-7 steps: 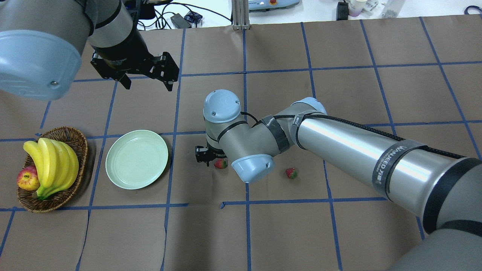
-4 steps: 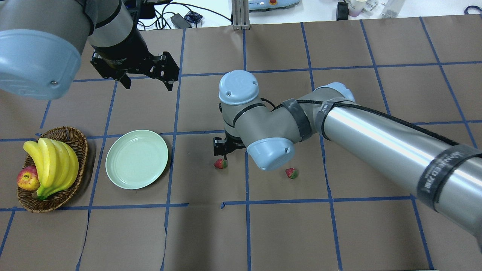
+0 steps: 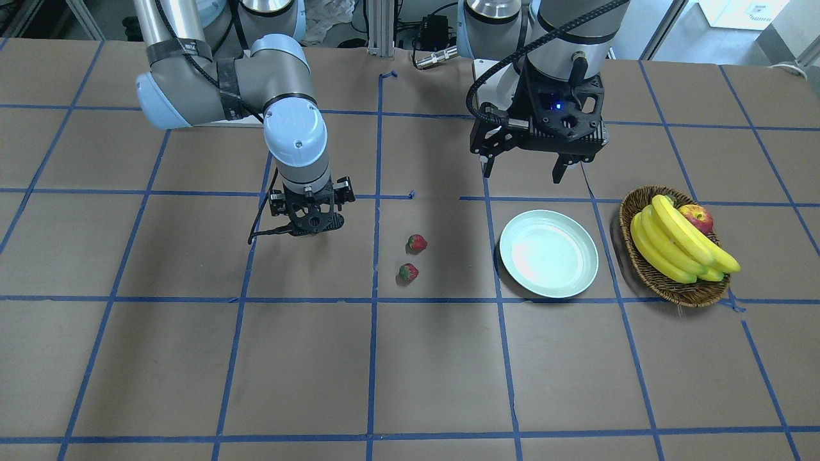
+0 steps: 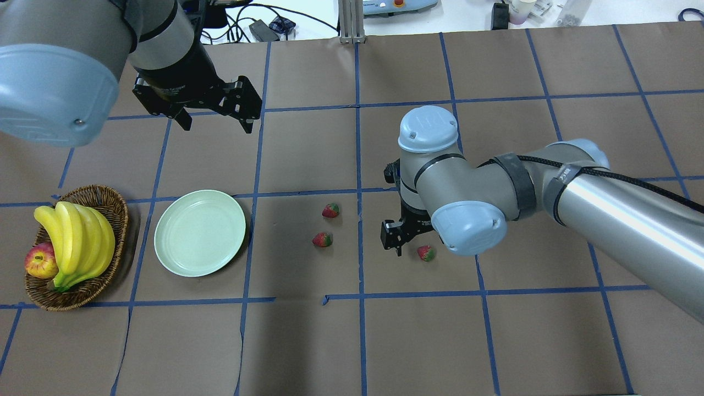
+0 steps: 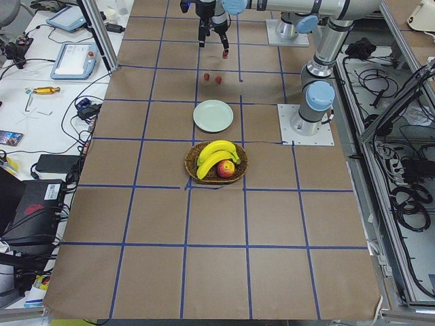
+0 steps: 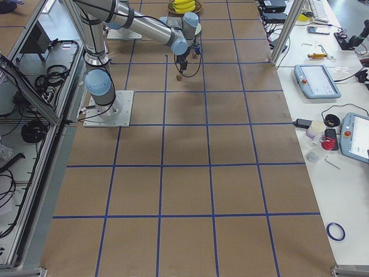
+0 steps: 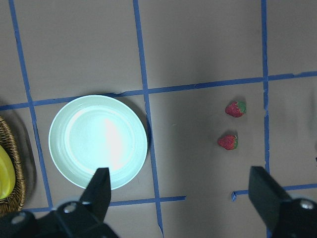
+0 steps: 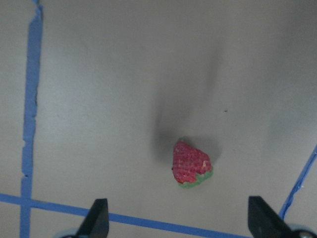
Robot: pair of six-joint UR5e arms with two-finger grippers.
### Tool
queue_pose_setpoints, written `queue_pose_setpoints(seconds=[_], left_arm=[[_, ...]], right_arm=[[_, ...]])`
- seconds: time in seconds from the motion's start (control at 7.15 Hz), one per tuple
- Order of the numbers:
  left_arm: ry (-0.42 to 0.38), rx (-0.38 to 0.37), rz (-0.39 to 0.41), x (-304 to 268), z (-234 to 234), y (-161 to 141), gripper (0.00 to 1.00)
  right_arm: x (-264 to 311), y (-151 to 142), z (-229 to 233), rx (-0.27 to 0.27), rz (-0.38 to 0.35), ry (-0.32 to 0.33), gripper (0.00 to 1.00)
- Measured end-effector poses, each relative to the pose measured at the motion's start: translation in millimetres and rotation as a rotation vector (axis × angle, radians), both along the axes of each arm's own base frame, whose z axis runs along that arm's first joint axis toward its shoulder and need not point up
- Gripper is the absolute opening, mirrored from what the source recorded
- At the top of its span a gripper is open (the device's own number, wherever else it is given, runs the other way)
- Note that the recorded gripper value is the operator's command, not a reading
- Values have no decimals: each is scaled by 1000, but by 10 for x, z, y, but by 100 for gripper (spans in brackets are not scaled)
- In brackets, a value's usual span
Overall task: Collect all strawberries into plate
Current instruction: 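Return the right gripper to the last strawberry and grasp it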
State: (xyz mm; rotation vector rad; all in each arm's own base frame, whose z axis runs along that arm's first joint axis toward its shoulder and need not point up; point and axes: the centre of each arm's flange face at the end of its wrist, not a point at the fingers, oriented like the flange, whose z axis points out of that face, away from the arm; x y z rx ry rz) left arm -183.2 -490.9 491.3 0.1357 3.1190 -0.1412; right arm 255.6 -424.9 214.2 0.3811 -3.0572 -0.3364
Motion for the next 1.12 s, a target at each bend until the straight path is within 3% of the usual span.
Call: queue_pose_setpoints(seconds=[0.7,0.84,0.98,1.12], left_arm=[[0,5,2,0,-12,7,100],[-1,5,2,-2,-16,8,100],[-1,6,2,-5,-19,8,100],[-1,6,2,-4,-19,9,100]], right_arm=[[-66,87,-350,-13,22,-4,91],[-65,79,-379,-13,22,-3,80],[-62,66,-413,-14,22,-3,57],[-59,51,-437,-17,24,-3,47]])
